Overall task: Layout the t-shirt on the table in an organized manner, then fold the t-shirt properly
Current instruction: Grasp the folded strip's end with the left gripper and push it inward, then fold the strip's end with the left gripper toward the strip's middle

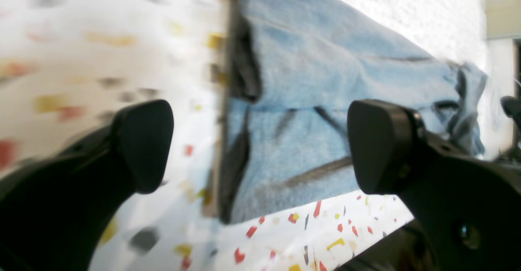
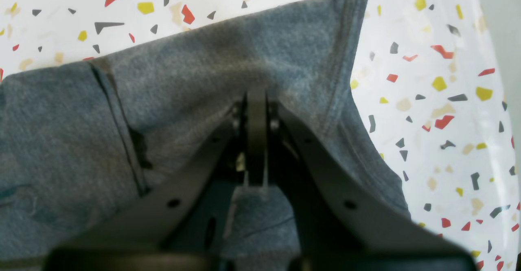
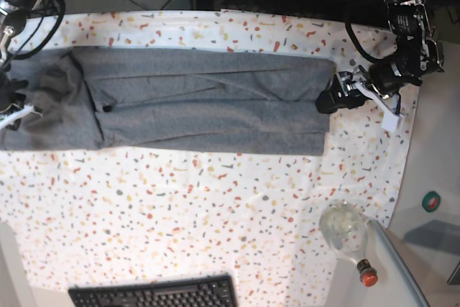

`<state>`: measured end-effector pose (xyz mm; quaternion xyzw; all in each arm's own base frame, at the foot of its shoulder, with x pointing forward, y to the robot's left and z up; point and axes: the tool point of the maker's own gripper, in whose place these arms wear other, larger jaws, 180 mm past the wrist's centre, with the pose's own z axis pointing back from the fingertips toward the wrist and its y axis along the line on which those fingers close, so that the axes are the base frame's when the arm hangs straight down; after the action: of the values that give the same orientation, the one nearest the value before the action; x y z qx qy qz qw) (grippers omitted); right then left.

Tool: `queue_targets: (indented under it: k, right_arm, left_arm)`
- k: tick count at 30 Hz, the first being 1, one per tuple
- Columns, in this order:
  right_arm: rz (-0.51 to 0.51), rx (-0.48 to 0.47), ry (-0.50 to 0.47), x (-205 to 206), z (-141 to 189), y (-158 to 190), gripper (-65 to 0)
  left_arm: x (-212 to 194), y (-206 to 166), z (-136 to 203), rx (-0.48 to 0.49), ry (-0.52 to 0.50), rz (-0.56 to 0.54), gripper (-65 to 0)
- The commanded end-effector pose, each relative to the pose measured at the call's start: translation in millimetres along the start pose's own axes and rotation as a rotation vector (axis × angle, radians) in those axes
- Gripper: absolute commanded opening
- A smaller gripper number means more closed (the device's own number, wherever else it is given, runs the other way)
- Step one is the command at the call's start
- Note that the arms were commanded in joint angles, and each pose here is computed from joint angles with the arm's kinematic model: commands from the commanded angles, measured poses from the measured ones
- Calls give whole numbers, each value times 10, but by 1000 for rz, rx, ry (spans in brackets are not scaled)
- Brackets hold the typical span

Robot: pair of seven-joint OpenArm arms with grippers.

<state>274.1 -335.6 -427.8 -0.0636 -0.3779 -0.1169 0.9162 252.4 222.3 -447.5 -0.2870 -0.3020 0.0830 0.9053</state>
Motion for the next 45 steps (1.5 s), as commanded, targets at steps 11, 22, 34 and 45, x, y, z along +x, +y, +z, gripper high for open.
queue_targets:
  k: [11, 22, 34, 45]
  right_arm:
    - [9, -15, -33, 73, 50, -92, -650]
    - [8, -22, -21, 5, 71, -126, -650]
    - [18, -17, -7, -72, 93, -110, -650]
    - [18, -17, -9, -65, 92, -109, -650]
  left_arm:
    - [-164, -287, -472, 8, 97, -161, -12]
    - [-464, -161, -599, -3, 163, -54, -123]
    - [-14, 132, -380, 66, 19, -118, -650]
    - [107, -445, -47, 87, 17, -407, -650]
